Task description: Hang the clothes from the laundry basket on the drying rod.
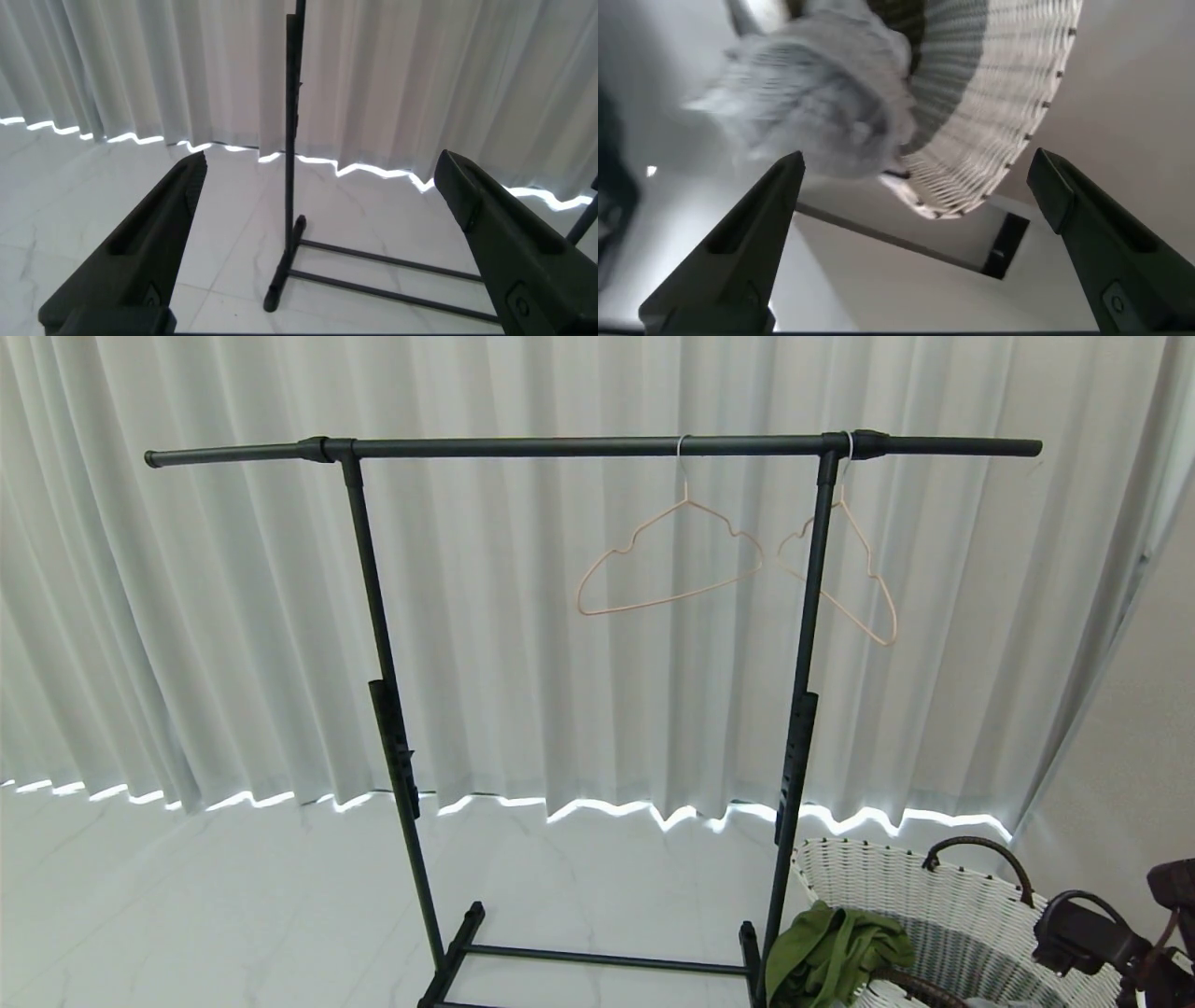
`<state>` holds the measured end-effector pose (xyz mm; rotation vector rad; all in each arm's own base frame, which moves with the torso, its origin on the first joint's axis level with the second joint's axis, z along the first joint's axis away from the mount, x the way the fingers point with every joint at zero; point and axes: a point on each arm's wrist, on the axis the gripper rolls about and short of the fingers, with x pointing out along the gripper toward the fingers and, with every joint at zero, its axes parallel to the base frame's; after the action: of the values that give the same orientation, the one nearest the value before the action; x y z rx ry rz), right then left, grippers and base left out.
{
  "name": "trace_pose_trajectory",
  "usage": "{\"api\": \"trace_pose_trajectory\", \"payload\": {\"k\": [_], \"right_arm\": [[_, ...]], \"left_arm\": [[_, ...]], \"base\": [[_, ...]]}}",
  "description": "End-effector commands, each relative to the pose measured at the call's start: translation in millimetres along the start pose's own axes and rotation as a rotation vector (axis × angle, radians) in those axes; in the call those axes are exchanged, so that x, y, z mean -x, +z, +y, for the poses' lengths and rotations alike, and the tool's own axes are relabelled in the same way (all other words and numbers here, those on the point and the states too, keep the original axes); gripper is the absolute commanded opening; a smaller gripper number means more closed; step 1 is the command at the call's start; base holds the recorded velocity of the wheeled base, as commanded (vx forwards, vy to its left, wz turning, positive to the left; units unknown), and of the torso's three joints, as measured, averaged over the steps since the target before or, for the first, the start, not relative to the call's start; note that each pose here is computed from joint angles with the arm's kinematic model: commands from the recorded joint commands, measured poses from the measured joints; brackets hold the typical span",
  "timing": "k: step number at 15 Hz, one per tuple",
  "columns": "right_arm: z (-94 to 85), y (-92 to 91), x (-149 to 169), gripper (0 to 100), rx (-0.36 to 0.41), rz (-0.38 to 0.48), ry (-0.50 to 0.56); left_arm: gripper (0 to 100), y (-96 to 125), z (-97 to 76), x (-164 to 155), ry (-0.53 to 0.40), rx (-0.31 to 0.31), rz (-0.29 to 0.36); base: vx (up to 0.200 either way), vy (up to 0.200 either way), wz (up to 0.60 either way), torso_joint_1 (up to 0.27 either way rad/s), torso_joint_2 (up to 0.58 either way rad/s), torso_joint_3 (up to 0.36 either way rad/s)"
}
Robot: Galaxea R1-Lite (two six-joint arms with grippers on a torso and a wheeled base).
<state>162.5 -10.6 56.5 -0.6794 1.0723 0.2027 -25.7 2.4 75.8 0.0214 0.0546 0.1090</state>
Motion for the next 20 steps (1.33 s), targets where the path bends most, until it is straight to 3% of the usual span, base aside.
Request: {"api": "trace_pose_trajectory", "payload": {"k": [1,8,16,17,20], "right_arm": [[-8.8,-4.8,-31.2,100,-0.001,0.081,0.022],[-7.7,-1.3,-68.0,100,-0.007,0.046,-0.011],[-8.2,-5.7,-82.7,100,-0.032,0.031,-0.040],[-8.8,-5.5,-83.8,0,-0.034,0.027,-0.045],[-7.3,-6.8,-81.2,0,-0.035,0.014,-0.057]], "left_arm": [[100,0.0,0.0,0.0,0.001,0.000,0.000],[100,0.0,0.0,0.0,0.001,0.000,0.000],[100,0.0,0.0,0.0,0.001,0.002,0.000],[100,-2.4,-0.1,-0.9,0.001,0.001,0.006],[100,-5.6,-0.3,-2.4,0.002,-0.001,0.009]], "base": [[0.000,0.000,0.00,0.000,0.00,0.000],[0.000,0.000,0.00,0.000,0.00,0.000],[0.000,0.000,0.00,0.000,0.00,0.000],[0.000,0.000,0.00,0.000,0.00,0.000],[0.000,0.000,0.00,0.000,0.00,0.000]]}}
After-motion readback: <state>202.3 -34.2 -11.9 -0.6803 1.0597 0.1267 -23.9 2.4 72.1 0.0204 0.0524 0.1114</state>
